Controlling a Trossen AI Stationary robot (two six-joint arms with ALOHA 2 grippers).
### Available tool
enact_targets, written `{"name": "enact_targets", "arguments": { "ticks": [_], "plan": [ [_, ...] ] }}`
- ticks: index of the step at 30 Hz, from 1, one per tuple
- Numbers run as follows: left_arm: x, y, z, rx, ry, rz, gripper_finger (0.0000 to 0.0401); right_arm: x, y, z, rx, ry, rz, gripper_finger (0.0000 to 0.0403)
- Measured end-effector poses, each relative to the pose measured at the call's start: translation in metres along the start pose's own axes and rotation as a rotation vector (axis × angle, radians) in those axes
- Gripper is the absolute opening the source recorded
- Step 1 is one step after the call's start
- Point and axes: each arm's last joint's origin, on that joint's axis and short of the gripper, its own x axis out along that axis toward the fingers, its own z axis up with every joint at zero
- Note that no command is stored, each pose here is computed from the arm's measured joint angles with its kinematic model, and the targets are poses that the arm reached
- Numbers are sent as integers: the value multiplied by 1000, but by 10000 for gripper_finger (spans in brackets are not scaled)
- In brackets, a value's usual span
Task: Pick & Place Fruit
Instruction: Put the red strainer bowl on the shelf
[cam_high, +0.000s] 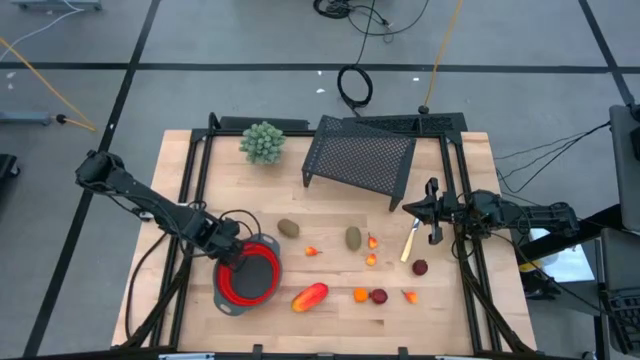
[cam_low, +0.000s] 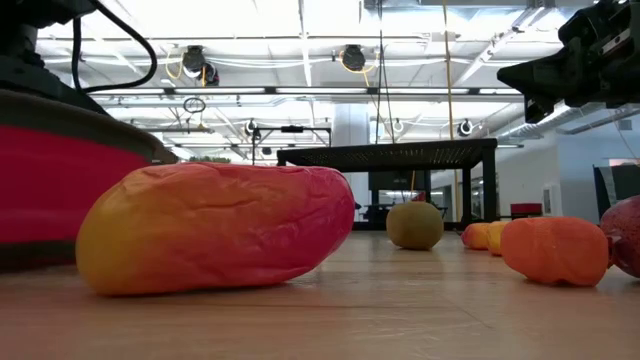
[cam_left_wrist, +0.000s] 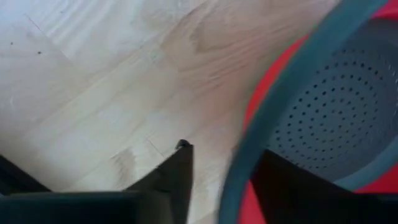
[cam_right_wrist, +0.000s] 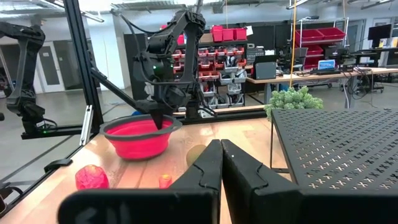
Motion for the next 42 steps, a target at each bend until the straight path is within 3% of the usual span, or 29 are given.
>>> {"name": "enact_targets", "arguments": {
  "ticks": [7,15,22,31,42],
  "plan": [
    [-1,-2,0,17,-10,-22,12,0,0,0,0,0,0,0],
    [-9,-8,-1,56,39,-76,6,0,0,0,0,-1,0,0],
    [-50,-27,-2,82,18,-243,1,0,0,0,0,-1,0,0],
    [-103,-50,7,124,-161,-405,1,0,0,0,0,-1,0,0],
    [-148,-60,49,143,-425,-439,0,0,0,0,0,-1,1,0]
  ]
}}
